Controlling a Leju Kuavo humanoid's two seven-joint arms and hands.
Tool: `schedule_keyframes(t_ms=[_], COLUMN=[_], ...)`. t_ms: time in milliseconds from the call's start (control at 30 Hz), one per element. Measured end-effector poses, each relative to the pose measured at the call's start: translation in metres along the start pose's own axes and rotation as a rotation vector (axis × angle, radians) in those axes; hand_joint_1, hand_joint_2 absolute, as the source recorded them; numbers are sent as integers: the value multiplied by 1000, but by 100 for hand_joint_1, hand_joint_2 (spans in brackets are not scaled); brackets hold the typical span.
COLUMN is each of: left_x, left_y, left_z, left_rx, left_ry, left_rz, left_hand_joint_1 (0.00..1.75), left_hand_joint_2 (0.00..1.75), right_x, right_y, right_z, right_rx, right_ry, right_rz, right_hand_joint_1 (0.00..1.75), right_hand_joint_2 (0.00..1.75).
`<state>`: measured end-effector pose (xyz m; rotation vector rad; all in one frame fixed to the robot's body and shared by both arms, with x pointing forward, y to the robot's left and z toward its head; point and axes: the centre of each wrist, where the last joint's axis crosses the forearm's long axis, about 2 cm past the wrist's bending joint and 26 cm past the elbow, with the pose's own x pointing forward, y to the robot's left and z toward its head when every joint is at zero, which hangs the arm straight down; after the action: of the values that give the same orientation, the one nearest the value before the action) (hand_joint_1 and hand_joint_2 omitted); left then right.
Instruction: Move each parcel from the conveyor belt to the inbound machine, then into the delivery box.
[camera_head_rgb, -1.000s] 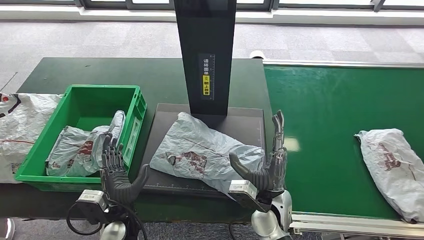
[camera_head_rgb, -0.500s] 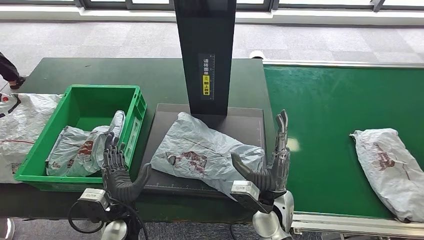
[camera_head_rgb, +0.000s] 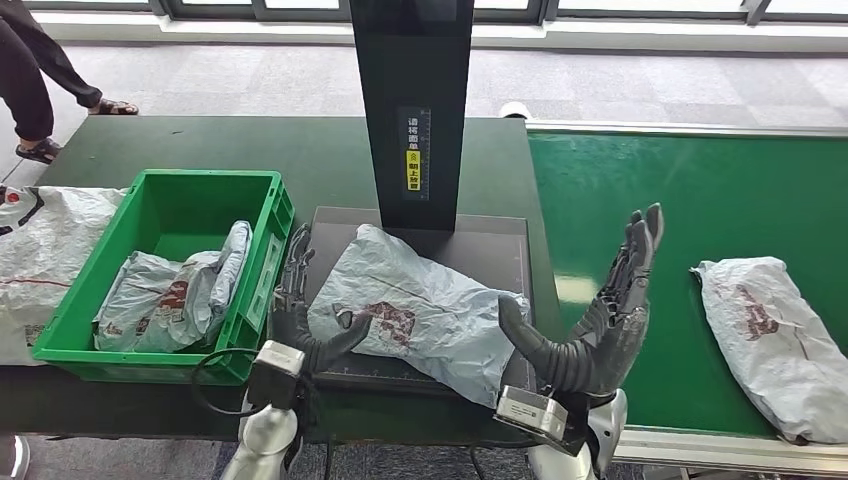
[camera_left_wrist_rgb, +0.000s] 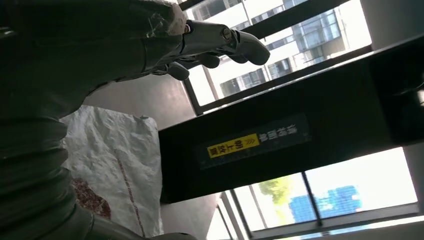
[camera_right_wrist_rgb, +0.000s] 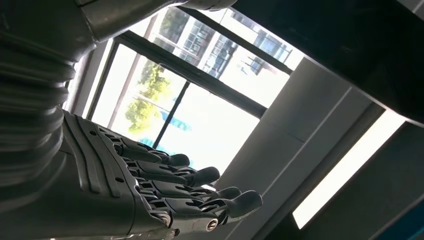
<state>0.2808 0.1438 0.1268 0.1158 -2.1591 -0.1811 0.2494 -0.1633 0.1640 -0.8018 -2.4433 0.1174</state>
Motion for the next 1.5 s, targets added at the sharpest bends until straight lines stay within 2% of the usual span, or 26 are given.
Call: schedule_keyframes(t_ms=[67, 167, 433, 667, 967, 1300, 1333, 1367, 1467, 1500], left_x=[-8, -20, -35, -41, -47, -49, -49, -49, -50, -50], left_y=[-9, -19, -32, -38, -50, -58, -59, -59, -60, -61], left_z=[-12, -18, -15, -11, -10, -12, -12, -13, -13, -12], left_rx=[-42, -81, -160, -216, -369, -482, -487, -494, -527, -538], left_ry=[42, 72, 134, 182, 263, 285, 286, 286, 290, 291], left_rz=[-83, -125, -155, -226, -478, -592, -594, -599, -625, -634], left_hand_joint_1=[0, 0, 0, 0, 0, 1, 7, 31, 148, 167], left_hand_joint_2=[175, 175, 175, 175, 175, 175, 175, 175, 175, 175], right_x=[3, 6, 9, 9, 9, 9, 9, 9, 9, 9], right_y=[-4, -8, -12, -12, -13, -13, -13, -13, -13, -13], right_z=[-8, -14, -20, -21, -21, -21, -21, -21, -21, -21], right_rx=[-31, -58, -85, -89, -91, -93, -93, -93, -95, -95], right_ry=[-20, -39, -54, -55, -54, -52, -52, -52, -50, -50], right_rz=[-1, -1, -3, -4, -6, -8, -8, -9, -10, -10], right_hand_joint_1=[0, 0, 0, 0, 0, 0, 0, 0, 0, 0], right_hand_joint_2=[175, 175, 175, 175, 175, 175, 175, 175, 175, 175])
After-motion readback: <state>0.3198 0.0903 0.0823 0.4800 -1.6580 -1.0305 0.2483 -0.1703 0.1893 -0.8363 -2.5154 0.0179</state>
